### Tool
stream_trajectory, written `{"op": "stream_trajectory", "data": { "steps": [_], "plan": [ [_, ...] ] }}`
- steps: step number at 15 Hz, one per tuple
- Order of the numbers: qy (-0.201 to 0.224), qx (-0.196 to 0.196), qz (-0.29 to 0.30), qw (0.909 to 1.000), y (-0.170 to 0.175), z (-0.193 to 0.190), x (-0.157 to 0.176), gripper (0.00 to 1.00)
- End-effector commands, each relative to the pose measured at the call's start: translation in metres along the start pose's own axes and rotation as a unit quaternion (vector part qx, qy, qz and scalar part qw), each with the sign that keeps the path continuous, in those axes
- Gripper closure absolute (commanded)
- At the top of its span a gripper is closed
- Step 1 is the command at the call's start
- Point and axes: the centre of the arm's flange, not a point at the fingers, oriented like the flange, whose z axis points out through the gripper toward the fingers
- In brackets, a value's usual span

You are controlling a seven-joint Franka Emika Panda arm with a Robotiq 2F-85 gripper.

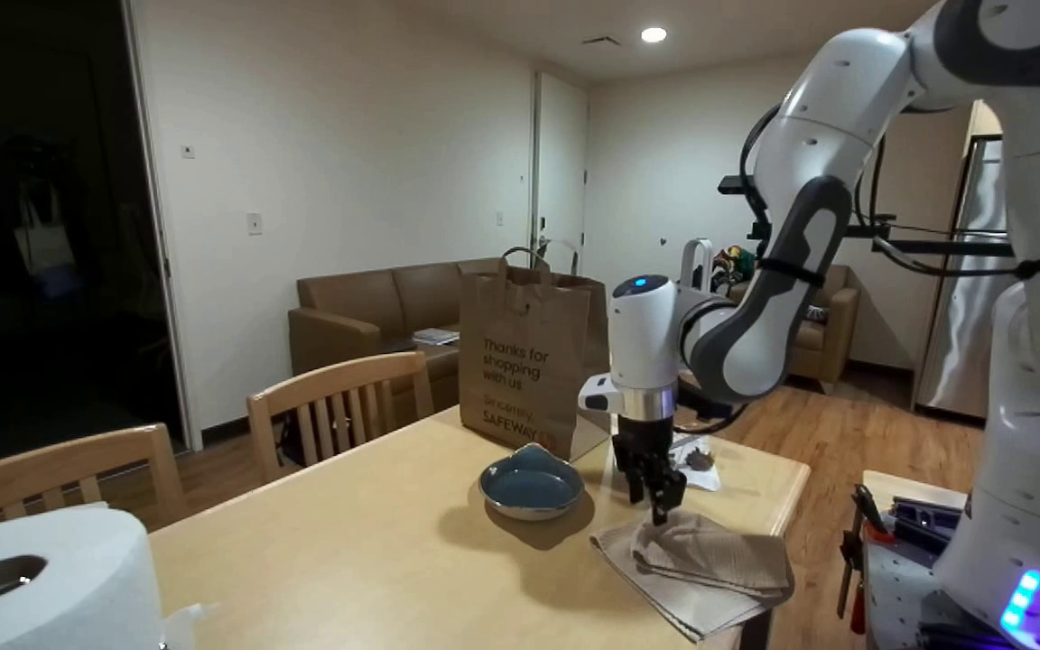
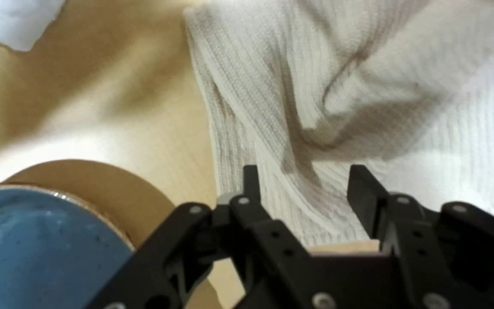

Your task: Use the towel to wipe the table

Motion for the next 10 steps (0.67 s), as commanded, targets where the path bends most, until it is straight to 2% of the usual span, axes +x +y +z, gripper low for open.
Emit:
{"op": "stream_trajectory", "data": {
  "steps": [1,3,4,5,6,7,10],
  "plan": [
    [0.004,-0.029,0.023,0.9993,-0.014,-0.082,-0.01,0.12],
    [0.016,-0.047,0.028,0.9984,-0.02,-0.116,-0.011,0.02],
    [0.023,-0.051,0.028,0.9981,-0.027,-0.128,-0.012,0.0],
    [0.027,-0.041,0.022,0.9986,-0.031,-0.133,-0.014,0.0],
    [0.024,-0.048,0.022,0.9983,-0.014,-0.112,0.001,0.06],
    [0.027,-0.049,0.024,0.9981,-0.02,-0.122,0.0,0.0],
    [0.029,-0.051,0.023,0.998,-0.028,-0.127,-0.004,0.0]
  ]
}}
